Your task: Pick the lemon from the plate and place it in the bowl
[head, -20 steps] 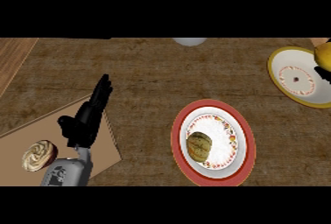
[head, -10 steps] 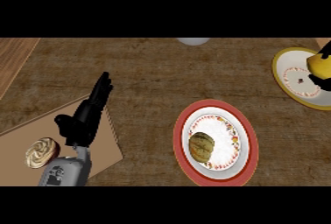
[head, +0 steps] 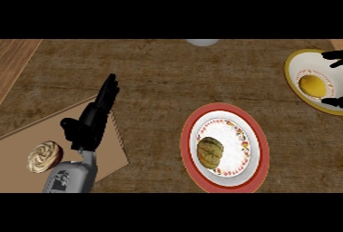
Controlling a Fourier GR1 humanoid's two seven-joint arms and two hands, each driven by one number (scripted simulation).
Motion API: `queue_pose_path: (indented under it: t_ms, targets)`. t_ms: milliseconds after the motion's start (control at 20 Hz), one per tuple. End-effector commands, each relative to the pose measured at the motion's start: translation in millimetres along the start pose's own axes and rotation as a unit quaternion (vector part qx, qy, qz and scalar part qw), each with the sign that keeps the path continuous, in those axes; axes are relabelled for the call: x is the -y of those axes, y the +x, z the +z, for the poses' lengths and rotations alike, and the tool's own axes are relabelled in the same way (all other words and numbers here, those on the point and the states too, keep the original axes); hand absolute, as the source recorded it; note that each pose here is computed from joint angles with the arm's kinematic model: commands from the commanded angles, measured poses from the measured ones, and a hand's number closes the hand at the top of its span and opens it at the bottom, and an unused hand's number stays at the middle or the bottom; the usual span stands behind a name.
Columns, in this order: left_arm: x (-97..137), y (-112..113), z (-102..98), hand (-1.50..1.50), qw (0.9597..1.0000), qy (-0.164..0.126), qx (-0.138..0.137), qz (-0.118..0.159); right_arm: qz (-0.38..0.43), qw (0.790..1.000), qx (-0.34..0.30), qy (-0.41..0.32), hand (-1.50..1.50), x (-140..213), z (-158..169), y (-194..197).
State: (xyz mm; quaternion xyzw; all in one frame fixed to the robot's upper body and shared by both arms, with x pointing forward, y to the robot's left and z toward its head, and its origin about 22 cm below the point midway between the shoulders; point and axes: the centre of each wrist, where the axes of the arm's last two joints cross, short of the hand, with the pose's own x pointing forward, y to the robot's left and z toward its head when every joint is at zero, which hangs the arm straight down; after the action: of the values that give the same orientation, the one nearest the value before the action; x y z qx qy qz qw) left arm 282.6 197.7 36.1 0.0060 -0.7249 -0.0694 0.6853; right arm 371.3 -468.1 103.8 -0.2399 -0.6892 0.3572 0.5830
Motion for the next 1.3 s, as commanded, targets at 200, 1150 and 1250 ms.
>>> queue_pose_path:
  t_ms: [200, 1150, 1250]
  targets:
    - [-5, 6, 1, 0.00, 1.0000, -0.002, 0.004, -0.004, -0.122, 0.986, 0.084, -0.078, -1.50, 20, -4, 6]
    - [0, -3, 4, 0.00, 1.0000, 0.001, -0.002, 0.003, -0.295, 0.951, 0.058, -0.074, -1.50, 83, 67, -19]
    - [-4, -4, 5, 0.00, 1.0000, 0.006, -0.003, 0.006, -0.303, 0.949, 0.057, -0.066, -1.50, 66, 73, -30]
